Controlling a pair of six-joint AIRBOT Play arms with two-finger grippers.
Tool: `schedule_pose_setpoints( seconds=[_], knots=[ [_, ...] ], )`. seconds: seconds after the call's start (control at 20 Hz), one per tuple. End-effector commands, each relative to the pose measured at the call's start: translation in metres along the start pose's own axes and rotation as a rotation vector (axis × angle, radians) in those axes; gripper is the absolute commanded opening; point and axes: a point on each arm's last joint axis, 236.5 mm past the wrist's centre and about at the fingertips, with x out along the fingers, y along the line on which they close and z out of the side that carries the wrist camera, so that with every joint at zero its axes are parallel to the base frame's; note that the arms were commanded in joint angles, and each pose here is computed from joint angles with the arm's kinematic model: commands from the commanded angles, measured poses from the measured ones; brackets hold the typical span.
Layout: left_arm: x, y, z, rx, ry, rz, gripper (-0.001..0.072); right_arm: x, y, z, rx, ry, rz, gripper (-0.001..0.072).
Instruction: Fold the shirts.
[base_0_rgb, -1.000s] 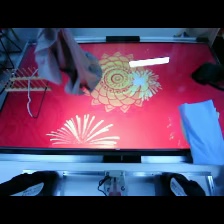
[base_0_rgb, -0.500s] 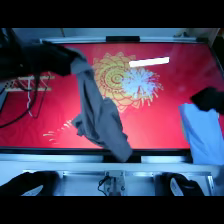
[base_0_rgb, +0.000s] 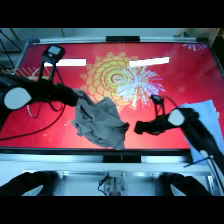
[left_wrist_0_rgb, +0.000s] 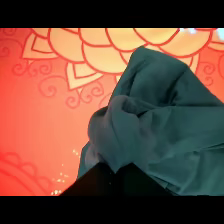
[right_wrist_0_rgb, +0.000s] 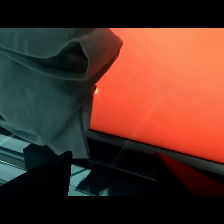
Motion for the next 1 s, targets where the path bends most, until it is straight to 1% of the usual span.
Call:
schedule_pose_setpoints(
  seconds=[0.0, 0.15, 0.3, 0.5, 0.55, 0.8, 0.95],
  knots=[
    [-0.003, 0.018, -0.018, 0.031, 0.044, 0.068, 0.0031, 0.059, 0.019, -0.008, 0.066, 0.097, 0.073, 0.0630],
    [-0.012, 0.036, -0.018, -0.010, 0.029, 0.095, 0.0031, 0.080, 0.029, -0.020, 0.088, 0.184, 0.138, 0.0630],
    [-0.012, 0.058, -0.020, -0.060, 0.033, 0.131, 0.0032, 0.084, 0.034, -0.016, 0.106, 0.174, 0.161, 0.0630],
    [-0.011, 0.071, -0.016, -0.086, 0.009, 0.150, 0.0032, 0.090, 0.045, -0.010, 0.061, 0.123, 0.151, 0.0630],
    [-0.011, 0.071, -0.016, -0.086, 0.009, 0.151, 0.0031, 0.088, 0.044, -0.005, 0.041, 0.110, 0.141, 0.0630],
    [-0.011, 0.071, -0.012, -0.085, -0.011, 0.150, 0.0032, 0.058, 0.009, 0.042, -0.103, 0.000, -0.052, 0.0628],
    [-0.011, 0.070, -0.001, -0.091, -0.054, 0.144, 0.0032, 0.057, 0.012, 0.056, -0.103, -0.050, -0.049, 0.0628]
  ],
)
